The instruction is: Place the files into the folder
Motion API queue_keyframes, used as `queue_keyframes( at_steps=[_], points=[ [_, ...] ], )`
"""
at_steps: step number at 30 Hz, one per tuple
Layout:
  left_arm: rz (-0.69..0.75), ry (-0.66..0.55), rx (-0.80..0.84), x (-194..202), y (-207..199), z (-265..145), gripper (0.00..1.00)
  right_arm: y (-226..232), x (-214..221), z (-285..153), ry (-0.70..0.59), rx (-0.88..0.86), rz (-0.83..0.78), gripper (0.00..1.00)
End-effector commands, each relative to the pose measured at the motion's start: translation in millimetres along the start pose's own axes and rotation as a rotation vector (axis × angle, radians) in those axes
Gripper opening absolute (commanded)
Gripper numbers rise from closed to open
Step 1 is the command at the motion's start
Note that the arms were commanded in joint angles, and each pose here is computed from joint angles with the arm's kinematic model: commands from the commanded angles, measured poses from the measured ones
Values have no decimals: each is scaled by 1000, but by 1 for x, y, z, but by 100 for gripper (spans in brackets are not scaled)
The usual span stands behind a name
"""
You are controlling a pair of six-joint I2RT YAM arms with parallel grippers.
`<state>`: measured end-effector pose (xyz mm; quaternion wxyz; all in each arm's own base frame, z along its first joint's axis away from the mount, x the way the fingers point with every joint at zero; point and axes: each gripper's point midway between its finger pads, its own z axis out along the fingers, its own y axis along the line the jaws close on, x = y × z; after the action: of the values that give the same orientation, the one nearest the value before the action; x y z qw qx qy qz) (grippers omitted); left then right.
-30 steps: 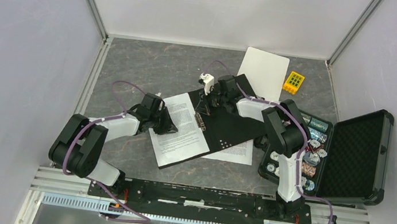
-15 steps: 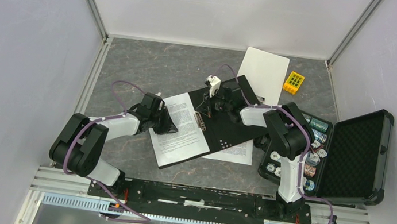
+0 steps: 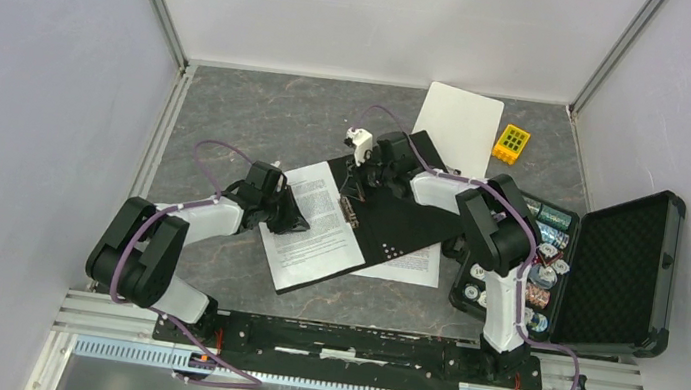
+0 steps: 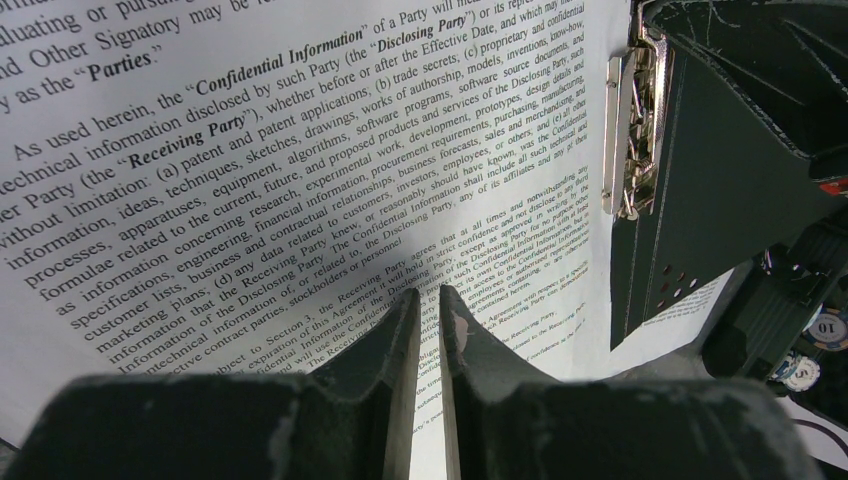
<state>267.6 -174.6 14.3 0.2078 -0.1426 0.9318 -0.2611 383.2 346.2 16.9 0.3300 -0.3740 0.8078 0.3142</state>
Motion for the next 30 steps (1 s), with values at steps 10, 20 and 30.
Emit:
queue_keyframes(
  at_steps=[10,20,30],
  points=[
    [-6,93,-260,34,65,3,21,-55,149,-47,467,359,127,4],
    [-14,101,-270,36,67,4,21,-65,169,-71,555,473,127,3],
    [-9,97,-281,34,67,2,21,-71,168,-80,546,533,104,2]
  ],
)
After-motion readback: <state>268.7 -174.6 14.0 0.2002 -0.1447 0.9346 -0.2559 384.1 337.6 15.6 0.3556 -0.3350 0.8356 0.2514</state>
